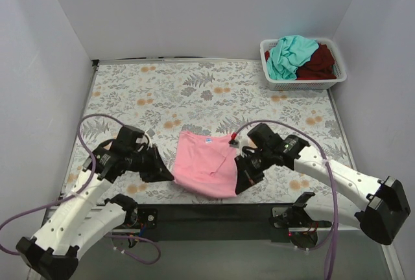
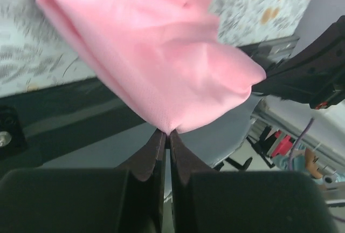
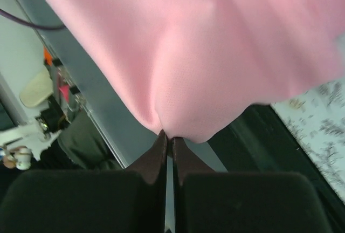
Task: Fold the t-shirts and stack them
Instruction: Fold the tshirt
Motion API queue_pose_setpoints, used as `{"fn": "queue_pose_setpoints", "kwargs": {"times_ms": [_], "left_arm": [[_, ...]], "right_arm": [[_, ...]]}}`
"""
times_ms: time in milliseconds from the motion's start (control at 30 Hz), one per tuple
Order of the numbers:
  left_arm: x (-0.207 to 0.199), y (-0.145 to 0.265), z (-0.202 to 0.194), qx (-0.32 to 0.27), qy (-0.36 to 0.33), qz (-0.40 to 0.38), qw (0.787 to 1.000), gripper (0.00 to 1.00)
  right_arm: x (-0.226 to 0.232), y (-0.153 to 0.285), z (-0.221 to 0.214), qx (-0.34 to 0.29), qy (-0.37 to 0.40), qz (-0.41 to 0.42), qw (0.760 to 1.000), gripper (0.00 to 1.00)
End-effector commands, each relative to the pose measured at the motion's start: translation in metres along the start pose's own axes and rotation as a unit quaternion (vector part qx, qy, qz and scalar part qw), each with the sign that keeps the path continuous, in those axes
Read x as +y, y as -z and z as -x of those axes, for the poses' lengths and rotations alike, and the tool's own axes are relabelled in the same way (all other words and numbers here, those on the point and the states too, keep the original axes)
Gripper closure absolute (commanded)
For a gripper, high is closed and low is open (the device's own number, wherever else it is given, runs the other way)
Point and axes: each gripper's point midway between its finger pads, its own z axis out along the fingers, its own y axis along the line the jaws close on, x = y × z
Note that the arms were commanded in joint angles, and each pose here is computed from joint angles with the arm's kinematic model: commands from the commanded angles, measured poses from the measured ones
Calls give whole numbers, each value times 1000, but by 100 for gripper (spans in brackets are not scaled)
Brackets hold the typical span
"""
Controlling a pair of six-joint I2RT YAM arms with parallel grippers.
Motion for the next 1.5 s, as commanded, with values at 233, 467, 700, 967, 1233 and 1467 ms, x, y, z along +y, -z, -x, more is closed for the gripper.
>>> {"fn": "queue_pose_setpoints", "kwargs": {"times_ms": [233, 467, 700, 967, 1233, 1467], "left_arm": [[-46, -52, 174, -205, -9, 9, 979, 100], [-16, -102, 237, -226, 0, 60, 972, 100], [6, -113, 247, -229, 21, 50, 972, 100], [-7, -114, 246, -223, -4, 15, 975, 91], [-34, -72, 232, -274, -47, -27, 960, 53], [-56, -90, 189, -251, -118, -56, 959, 76]], "right_arm": [[-80, 50, 157, -103, -35, -22, 994, 99], [-144, 44, 201, -121, -65, -29, 990, 99], [-170, 43, 208, -142, -82, -32, 986, 99], [-155, 68, 227, -205, -46, -58, 976, 66], [-121, 102, 231, -324, 43, -123, 937, 61], [-96, 55, 211, -282, 116, -46, 951, 64]]}}
